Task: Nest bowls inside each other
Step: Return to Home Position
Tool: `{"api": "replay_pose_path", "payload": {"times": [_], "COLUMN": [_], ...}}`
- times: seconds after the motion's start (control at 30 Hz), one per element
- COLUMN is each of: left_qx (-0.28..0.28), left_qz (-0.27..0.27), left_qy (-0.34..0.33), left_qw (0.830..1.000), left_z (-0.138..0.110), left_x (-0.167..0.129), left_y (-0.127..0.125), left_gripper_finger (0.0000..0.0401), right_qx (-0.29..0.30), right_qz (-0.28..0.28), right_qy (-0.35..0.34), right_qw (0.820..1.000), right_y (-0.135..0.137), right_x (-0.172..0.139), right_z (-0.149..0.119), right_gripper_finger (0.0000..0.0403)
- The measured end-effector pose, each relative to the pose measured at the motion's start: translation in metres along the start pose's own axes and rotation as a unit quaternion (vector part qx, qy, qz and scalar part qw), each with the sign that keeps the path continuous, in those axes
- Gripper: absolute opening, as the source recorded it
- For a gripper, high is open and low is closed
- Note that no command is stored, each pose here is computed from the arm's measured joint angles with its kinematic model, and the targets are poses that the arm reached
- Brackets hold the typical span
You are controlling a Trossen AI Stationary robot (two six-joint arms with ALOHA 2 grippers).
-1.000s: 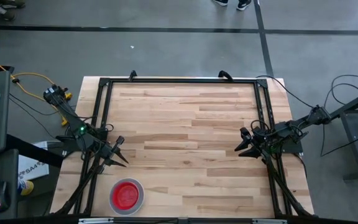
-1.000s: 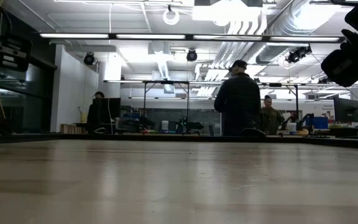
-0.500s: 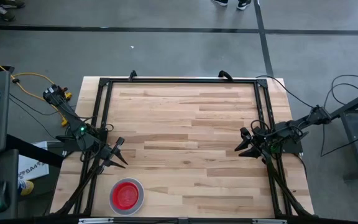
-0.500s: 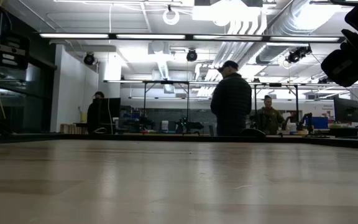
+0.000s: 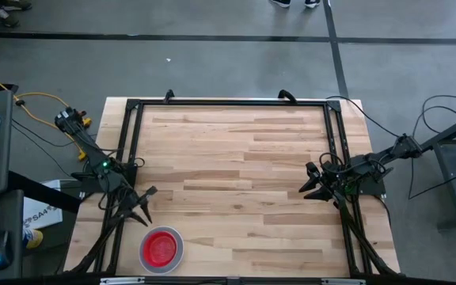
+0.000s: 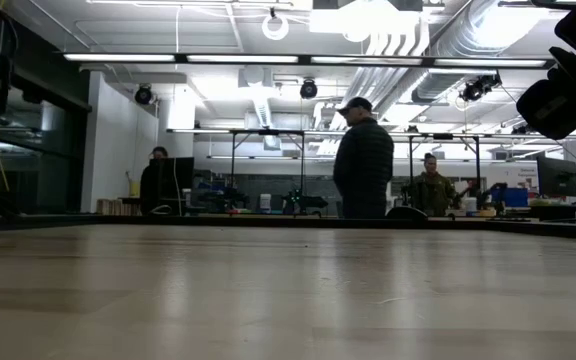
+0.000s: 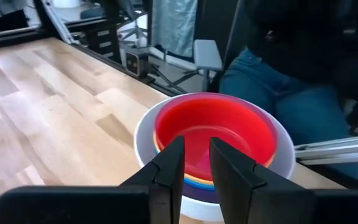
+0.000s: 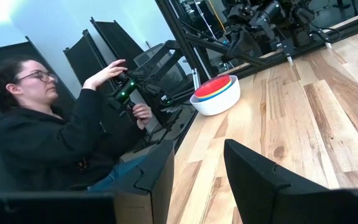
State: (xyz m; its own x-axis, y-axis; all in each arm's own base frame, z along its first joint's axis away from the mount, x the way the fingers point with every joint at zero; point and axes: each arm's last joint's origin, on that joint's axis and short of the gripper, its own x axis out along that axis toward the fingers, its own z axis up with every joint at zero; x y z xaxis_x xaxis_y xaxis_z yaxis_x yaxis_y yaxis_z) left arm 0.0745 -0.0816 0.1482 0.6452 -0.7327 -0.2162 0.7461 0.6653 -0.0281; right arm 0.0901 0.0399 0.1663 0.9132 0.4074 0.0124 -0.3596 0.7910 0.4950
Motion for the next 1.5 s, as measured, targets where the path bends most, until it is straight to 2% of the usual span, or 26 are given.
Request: {"api": "replay_pose_path", "payload": {"times": [0.27, 1.5], "left_qx": [-0.016, -0.017], "left_qz": [0.004, 0.005], "left_qy": [0.002, 0.002], "left_qw": [1.0, 1.0], "left_z": [-0.0003, -0.0005], "left_x": [0.0, 0.0001], "left_y": [0.0002, 0.0003], "left_gripper_finger": [0.0074, 0.0074], "right_qx": [0.0, 0.0], "right_qz": [0.0, 0.0], "right_qy": [0.0, 0.0], "right_qw": [1.0, 1.0], "right_y": [0.0, 0.0], "right_x": [0.0, 0.0], "right_z": [0.0, 0.0001], "right_gripper_finger": [0.0135, 0.0135]}}
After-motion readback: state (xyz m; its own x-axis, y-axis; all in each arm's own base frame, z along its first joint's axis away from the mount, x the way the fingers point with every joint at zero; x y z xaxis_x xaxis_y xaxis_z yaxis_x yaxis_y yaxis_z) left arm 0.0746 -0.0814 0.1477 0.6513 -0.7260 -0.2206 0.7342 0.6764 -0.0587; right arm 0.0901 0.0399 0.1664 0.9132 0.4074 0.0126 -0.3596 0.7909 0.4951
